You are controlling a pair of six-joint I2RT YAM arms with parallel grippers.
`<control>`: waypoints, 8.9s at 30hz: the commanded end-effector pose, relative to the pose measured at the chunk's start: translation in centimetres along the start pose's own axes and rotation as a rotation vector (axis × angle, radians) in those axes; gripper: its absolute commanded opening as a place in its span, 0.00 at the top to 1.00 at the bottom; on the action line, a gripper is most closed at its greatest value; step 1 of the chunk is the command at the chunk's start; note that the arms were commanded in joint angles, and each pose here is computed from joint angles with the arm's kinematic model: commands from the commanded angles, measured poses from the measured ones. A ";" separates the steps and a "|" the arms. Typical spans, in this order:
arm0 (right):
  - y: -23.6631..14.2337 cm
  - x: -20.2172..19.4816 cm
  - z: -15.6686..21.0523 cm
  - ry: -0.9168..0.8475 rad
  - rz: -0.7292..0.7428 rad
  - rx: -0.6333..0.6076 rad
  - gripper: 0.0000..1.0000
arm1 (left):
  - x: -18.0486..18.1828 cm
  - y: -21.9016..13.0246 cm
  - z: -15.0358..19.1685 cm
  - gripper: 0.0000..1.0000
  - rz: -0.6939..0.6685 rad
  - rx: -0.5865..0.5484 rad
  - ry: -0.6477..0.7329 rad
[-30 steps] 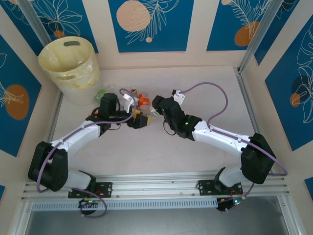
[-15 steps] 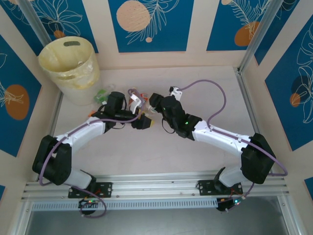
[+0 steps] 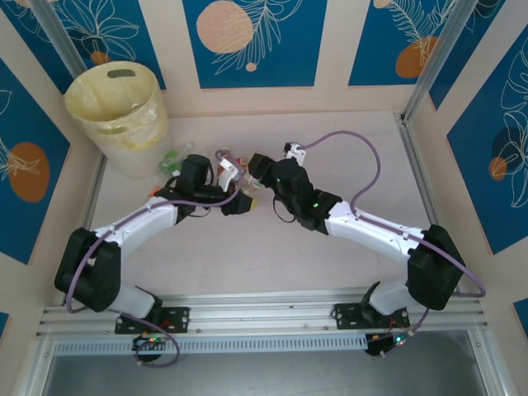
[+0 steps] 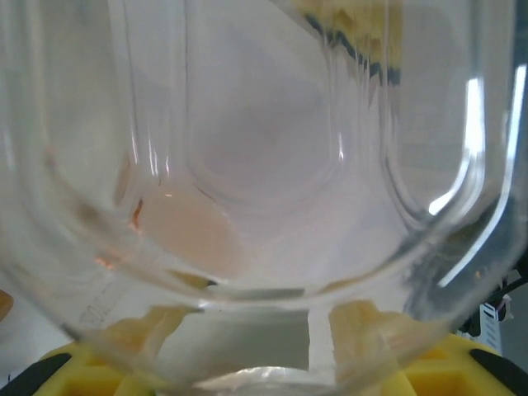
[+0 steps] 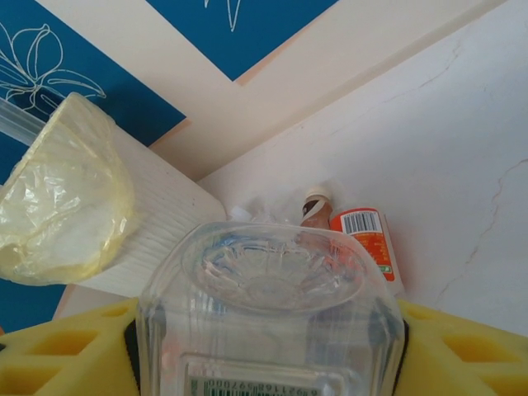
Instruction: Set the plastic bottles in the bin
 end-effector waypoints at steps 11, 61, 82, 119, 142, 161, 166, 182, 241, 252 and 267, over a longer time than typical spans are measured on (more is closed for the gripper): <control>-4.9 -1.3 -7.6 -0.015 -0.058 -0.110 0.01 | 3.6 -5.3 -5.6 1.00 -0.467 -0.161 0.073; -7.7 -5.2 -7.6 -0.223 -0.087 -0.140 0.00 | 25.0 -32.6 -19.3 1.00 -1.321 -0.307 -0.333; -8.0 -5.5 -7.4 -0.195 -0.083 -0.127 0.00 | 28.0 -31.0 -18.4 0.40 -1.275 -0.254 -0.385; -6.4 -8.2 -5.6 -0.231 -0.102 -0.080 0.00 | 5.6 -24.0 -25.5 0.00 -0.798 -0.484 0.049; -3.6 -8.0 -3.7 -0.284 -0.112 0.012 0.00 | 12.9 -6.7 0.1 0.00 -1.078 -0.117 -0.932; -3.6 -8.8 -3.2 -0.250 -0.079 0.039 0.00 | 14.5 -1.5 7.3 0.13 -1.295 0.057 -1.013; -3.7 -8.9 -3.2 -0.242 -0.076 0.043 0.01 | 15.5 -0.1 7.8 0.24 -1.276 0.064 -1.005; -3.5 -8.7 -3.1 -0.231 -0.081 0.053 0.00 | 16.4 0.4 11.2 0.55 -1.291 0.142 -0.942; -6.6 4.2 4.3 -0.786 -0.642 0.146 0.00 | 24.5 -35.8 -21.3 0.72 -1.361 -0.474 -0.216; -6.3 3.9 4.4 -0.782 -0.599 0.155 0.00 | 31.0 -38.9 -16.2 0.65 -1.608 -0.286 -0.225; -5.8 3.8 4.6 -0.806 -0.579 0.169 0.00 | 32.0 -39.7 -16.2 0.28 -1.642 -0.286 -0.282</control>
Point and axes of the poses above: each hand's point on the last joint's axis, 136 mm out from that joint toward the fingers, its own y axis out along the fingers, its own x axis along the line the jaws close on, z = x × y, the point moved 3 cm from there along -y, back along the fingers, and after that the axes turned 5 degrees about y, right-handed, at the moved point
